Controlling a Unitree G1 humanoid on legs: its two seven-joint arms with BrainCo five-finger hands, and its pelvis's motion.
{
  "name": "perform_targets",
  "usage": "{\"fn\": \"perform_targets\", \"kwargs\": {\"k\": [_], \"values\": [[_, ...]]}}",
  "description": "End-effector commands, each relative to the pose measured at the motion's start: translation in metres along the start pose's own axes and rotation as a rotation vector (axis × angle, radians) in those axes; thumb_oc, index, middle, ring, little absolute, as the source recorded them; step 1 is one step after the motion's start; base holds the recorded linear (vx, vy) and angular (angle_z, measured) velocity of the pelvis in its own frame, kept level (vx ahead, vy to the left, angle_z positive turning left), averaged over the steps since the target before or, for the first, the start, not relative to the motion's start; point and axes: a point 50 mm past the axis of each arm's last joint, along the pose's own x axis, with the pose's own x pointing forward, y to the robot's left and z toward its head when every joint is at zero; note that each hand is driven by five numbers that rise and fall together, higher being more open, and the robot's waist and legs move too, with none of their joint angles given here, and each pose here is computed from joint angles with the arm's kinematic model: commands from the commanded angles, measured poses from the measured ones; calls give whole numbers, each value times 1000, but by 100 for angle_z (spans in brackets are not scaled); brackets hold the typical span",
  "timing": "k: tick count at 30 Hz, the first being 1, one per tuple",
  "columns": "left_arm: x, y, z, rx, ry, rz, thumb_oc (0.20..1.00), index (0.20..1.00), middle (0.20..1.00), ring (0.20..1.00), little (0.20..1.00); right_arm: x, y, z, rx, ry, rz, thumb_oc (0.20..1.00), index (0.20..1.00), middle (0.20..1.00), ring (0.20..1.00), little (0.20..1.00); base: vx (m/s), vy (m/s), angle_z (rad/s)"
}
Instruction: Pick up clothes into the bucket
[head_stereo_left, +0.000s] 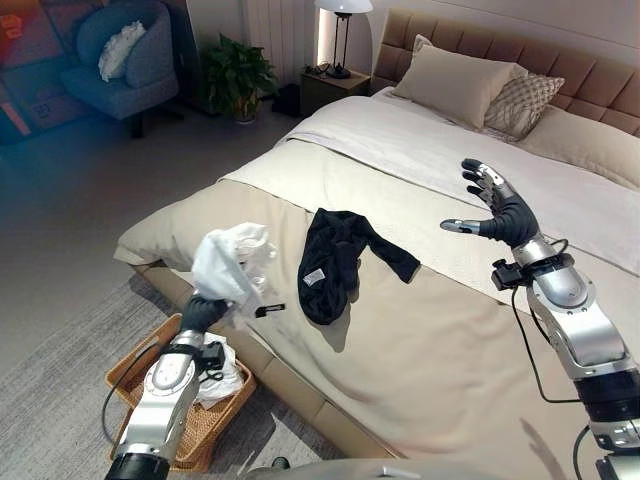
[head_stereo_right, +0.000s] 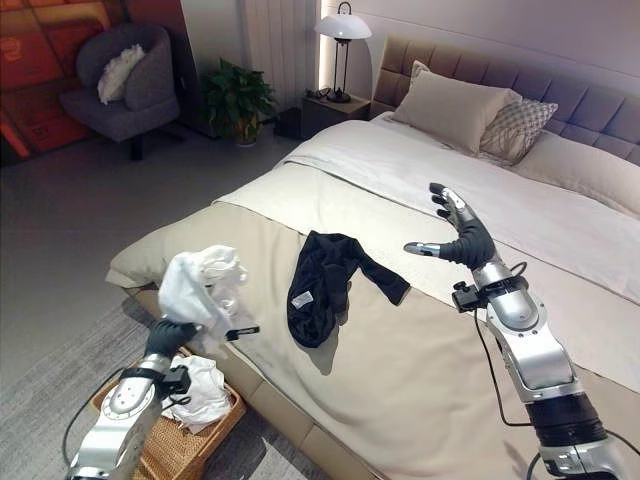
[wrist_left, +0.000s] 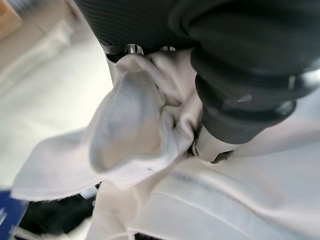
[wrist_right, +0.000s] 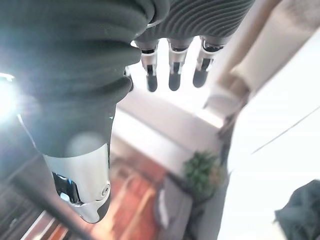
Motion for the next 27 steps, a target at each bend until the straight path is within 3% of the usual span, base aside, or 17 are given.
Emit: {"fn": "perform_targets", "kwargs": {"k": [1, 7, 14, 26, 27], "values": [[7, 23, 24, 92, -120, 107, 200, 200, 200, 200, 200, -2, -7, 2, -21, -45, -80, 1000, 1000, 1000, 1000, 1000, -43, 18, 2], [7, 65, 1, 187, 13, 326, 200, 200, 200, 200, 200, -32, 7, -52, -84, 189, -89, 1000, 1000, 1000, 1000, 1000, -93, 15, 3], [23, 81, -6, 263, 110, 444, 200, 200, 200, 200, 200, -45, 21, -95, -150, 383, -30, 1000, 1000, 1000, 1000, 1000, -117, 32, -5], [42, 89, 3, 252, 131, 549, 200, 200, 200, 200, 200, -44, 31, -104, -98, 406, -56, 1000, 1000, 1000, 1000, 1000, -53, 16, -1], [45, 88, 6, 247, 128, 557, 373, 373, 373, 373, 373, -42, 33, -103, -93, 399, -55, 1000, 1000, 1000, 1000, 1000, -53, 2, 6]]}}
